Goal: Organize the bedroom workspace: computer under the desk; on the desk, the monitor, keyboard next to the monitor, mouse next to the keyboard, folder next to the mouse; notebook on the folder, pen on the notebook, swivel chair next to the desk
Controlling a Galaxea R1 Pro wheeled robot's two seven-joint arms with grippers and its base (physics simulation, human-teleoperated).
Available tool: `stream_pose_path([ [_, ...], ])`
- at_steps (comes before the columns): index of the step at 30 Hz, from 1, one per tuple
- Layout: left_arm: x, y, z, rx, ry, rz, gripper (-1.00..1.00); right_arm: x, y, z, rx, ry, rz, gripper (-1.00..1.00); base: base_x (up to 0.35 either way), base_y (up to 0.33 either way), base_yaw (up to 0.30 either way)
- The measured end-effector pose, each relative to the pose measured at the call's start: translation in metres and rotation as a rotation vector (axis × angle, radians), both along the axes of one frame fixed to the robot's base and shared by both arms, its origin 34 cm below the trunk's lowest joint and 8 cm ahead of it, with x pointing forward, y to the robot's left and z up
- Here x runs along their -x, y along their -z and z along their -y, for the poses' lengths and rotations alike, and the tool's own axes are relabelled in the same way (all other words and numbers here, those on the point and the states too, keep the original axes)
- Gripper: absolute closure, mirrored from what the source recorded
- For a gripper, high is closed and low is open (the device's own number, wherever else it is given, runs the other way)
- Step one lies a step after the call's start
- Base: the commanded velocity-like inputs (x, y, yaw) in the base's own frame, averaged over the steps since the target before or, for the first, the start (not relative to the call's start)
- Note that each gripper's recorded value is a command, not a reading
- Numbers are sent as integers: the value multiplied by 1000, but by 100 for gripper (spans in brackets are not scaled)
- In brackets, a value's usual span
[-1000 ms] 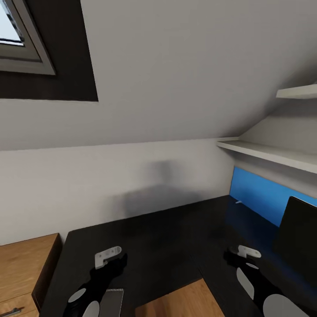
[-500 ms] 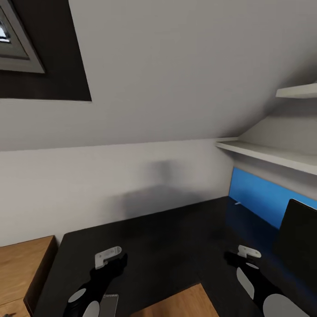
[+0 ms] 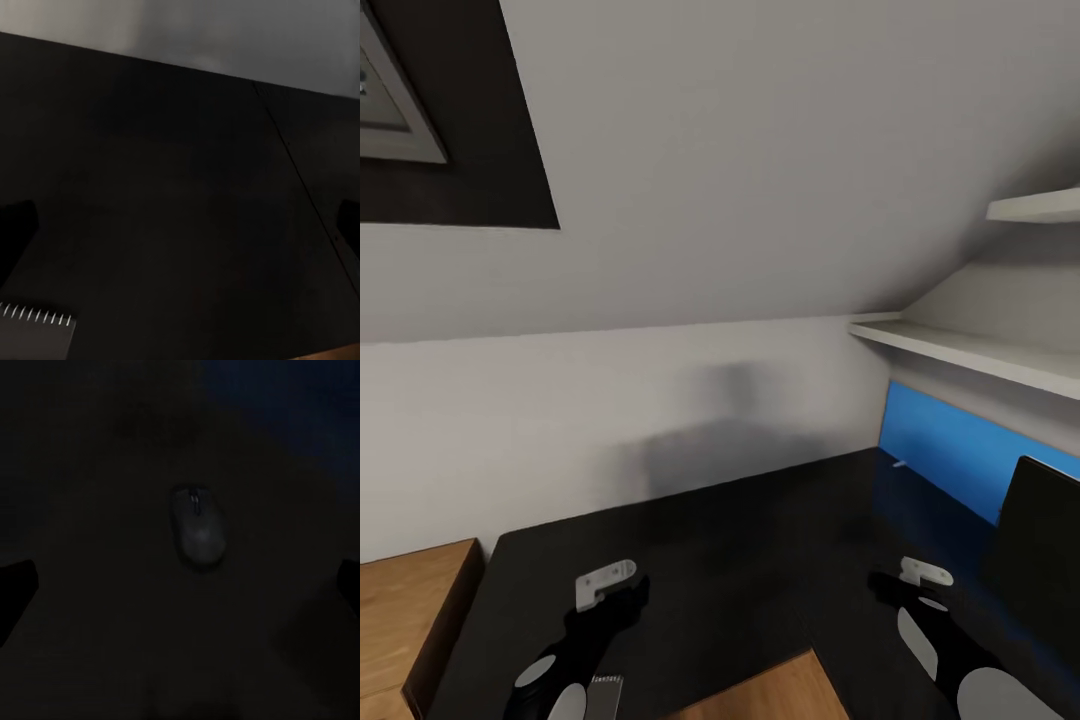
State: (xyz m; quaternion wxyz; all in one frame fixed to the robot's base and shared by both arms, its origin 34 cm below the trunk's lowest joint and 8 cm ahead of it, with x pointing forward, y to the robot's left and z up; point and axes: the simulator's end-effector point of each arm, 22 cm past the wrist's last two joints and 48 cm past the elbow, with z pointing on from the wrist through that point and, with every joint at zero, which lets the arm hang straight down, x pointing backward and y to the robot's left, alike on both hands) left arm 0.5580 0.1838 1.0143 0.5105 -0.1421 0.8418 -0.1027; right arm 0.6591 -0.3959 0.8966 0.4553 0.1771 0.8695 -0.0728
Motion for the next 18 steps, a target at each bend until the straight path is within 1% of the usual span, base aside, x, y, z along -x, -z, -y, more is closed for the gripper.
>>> stream_pose_path([
  [10,0,0,-1,1,-2,2,-100,2,3,1,0,1,-9,-100,21,0,0],
  [14,-1,-3,-1,5,-5,8,-100,3,3,6,3,5,-18,-100,2,0,0],
  [16,-1,-5,-1,6,-6,10,-100,5,5,10,3,7,-30,-100,1,0,0],
  [18,-2,-6,-1,8,-6,14,-100,10,9,14,0,8,-62,-100,0,0,0],
])
